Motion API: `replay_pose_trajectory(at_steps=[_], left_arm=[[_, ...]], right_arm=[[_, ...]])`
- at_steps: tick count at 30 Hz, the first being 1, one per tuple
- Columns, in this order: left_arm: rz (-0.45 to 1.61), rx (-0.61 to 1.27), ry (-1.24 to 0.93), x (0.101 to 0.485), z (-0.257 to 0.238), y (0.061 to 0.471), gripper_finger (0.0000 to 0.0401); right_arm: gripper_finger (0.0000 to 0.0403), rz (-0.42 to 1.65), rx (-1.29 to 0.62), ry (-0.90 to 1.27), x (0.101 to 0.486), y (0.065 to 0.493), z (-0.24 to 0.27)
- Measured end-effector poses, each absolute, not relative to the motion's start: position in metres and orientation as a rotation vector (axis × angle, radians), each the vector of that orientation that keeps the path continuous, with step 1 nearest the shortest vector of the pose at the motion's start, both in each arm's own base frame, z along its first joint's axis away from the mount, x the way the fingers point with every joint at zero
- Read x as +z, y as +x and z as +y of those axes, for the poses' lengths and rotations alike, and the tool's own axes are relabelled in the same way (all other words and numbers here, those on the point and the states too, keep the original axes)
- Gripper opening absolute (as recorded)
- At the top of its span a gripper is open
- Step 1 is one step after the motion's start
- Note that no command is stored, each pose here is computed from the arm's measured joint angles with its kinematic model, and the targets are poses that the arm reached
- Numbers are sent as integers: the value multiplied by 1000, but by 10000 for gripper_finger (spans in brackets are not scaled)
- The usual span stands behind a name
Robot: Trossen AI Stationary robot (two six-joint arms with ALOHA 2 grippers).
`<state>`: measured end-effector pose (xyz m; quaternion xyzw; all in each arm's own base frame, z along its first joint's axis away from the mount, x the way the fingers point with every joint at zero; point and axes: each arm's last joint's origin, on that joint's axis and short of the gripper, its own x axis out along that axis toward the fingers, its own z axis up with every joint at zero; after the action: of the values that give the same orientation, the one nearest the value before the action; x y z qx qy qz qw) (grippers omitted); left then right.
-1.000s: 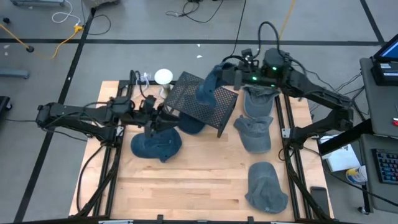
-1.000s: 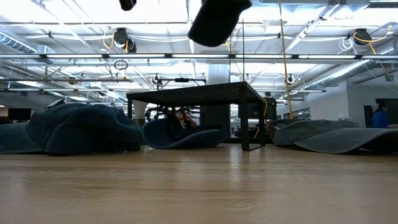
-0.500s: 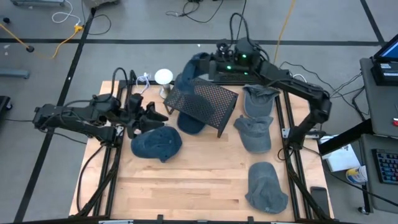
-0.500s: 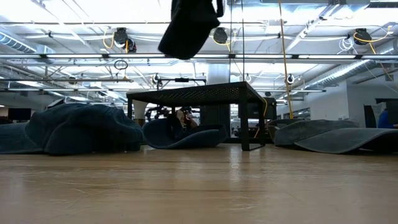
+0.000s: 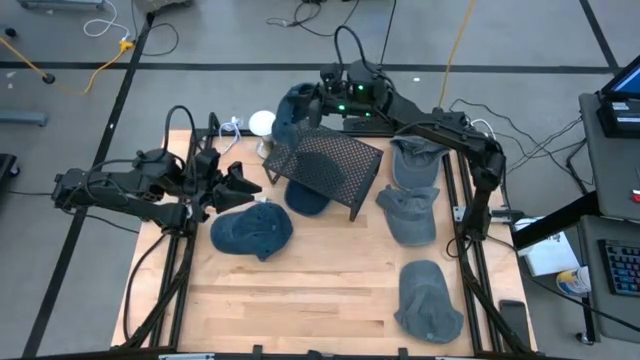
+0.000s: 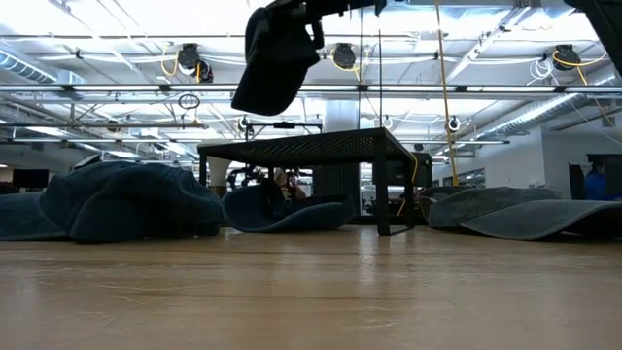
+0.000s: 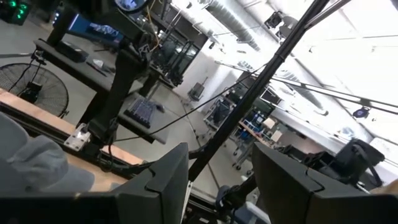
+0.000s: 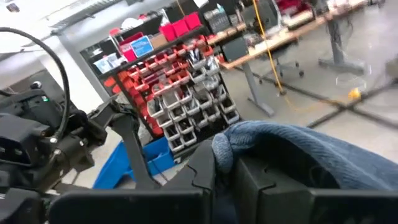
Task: Pick & Place hat
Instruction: Put the bottom blue cap on the shelf
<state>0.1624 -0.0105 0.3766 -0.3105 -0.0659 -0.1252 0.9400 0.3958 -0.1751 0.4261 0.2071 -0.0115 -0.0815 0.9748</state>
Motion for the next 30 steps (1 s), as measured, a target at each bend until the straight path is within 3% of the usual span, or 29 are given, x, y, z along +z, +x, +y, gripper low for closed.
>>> replay_pose_trajectory(at_steps=[23, 30], left_arm=[[-118, -250, -634, 375, -10, 163, 182], [-116, -248, -618, 375, -11, 163, 182]], right_arm=[[17, 141, -184, 335, 346, 416, -181], [17, 213, -207, 425, 336, 414, -181]])
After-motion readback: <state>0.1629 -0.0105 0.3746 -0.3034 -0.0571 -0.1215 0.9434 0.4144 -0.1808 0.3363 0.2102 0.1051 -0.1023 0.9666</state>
